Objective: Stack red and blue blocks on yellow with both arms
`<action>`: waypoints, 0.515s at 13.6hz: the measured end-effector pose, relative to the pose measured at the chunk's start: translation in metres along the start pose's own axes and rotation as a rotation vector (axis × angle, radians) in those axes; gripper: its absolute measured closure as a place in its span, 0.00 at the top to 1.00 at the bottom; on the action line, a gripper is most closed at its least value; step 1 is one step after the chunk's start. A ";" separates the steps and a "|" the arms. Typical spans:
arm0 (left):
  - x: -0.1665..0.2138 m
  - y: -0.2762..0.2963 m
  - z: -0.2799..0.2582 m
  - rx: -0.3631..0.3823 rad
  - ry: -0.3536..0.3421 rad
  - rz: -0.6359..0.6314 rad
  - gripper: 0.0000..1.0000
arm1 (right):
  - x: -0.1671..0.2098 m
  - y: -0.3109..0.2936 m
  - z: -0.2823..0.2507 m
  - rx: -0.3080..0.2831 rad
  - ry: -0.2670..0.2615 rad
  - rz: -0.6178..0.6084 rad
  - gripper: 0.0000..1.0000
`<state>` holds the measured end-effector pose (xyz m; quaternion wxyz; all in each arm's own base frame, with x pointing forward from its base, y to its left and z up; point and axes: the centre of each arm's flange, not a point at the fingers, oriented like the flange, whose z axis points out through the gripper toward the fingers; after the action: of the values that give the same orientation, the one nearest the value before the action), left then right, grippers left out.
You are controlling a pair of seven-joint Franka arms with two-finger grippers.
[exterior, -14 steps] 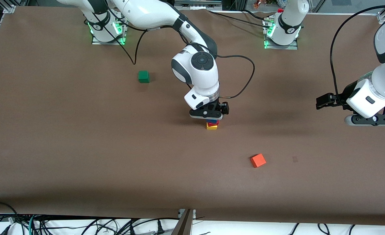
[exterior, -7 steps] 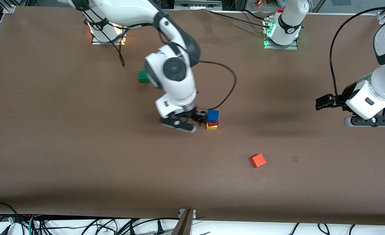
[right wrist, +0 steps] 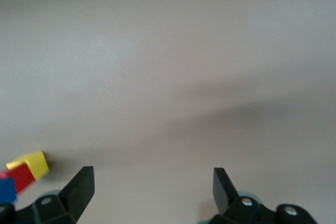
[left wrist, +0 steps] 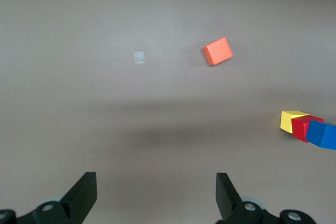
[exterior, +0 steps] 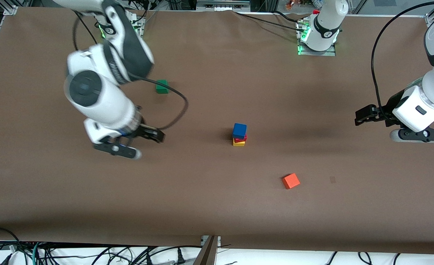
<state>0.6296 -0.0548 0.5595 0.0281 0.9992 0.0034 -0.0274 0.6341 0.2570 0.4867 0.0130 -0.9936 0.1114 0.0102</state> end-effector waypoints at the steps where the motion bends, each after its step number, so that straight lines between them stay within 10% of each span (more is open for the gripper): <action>1: 0.002 0.000 0.004 -0.002 -0.007 -0.001 1.00 | -0.008 0.026 -0.017 0.007 -0.002 -0.012 1.00; 7: 0.025 -0.015 0.025 -0.008 -0.006 -0.026 1.00 | -0.051 0.157 -0.075 0.076 -0.005 -0.119 1.00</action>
<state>0.6531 -0.0407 0.5319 0.0315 0.9989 0.0164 -0.0308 0.5506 0.1130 0.5588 0.0517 -0.9973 0.0522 0.0076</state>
